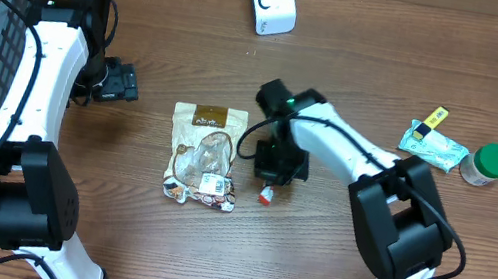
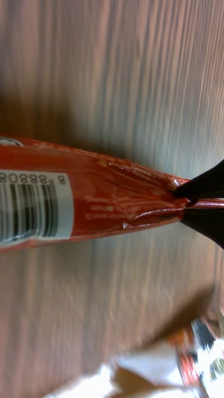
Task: Scan the item barcode
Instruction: 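Grasp the red stick with the right gripper and lift it, then raise the red stick's barcode up to the white scanner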
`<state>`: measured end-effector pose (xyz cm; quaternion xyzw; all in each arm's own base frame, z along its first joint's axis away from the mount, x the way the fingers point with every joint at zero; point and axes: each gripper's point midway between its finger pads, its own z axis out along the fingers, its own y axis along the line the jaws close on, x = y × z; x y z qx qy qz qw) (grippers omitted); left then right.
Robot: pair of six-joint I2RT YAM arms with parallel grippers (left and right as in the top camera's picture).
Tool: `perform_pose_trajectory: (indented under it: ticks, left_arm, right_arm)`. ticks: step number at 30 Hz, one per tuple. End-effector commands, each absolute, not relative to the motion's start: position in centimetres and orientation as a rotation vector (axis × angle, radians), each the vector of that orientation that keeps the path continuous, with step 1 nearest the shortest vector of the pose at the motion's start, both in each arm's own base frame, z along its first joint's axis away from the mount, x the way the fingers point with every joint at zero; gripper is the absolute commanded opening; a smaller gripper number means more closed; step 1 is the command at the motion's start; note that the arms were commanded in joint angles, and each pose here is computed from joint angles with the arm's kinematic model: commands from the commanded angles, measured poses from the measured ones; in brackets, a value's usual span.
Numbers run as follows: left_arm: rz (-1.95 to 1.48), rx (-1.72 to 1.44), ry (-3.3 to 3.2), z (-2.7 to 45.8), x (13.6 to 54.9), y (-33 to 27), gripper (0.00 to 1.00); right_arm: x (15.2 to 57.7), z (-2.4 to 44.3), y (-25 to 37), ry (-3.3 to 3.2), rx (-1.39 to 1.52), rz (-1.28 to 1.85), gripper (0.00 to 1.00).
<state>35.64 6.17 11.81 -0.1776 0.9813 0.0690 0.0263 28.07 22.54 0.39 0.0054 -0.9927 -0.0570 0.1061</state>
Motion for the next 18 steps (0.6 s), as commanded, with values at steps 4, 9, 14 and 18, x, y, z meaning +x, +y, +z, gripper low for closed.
perform_pose_trajectory:
  ticks: [4,9,14,18]
  left_arm:
    - [0.206,-0.509,3.035,11.9,36.0,5.9,1.0]
    - [0.206,-0.509,3.035,11.9,36.0,5.9,1.0]
    - [0.206,-0.509,3.035,11.9,36.0,5.9,1.0]
    - [0.206,-0.509,3.035,11.9,36.0,5.9,1.0]
  right_arm:
    - [29.0,0.4,21.4,-2.881,0.13,-0.307,0.04]
    - [30.3,4.7,25.1,-2.737,0.309,-0.882,0.04]
    - [31.7,9.0,26.5,-2.569,0.336,-1.339,0.04]
    - [32.3,10.6,26.2,-2.507,0.337,-1.492,0.04]
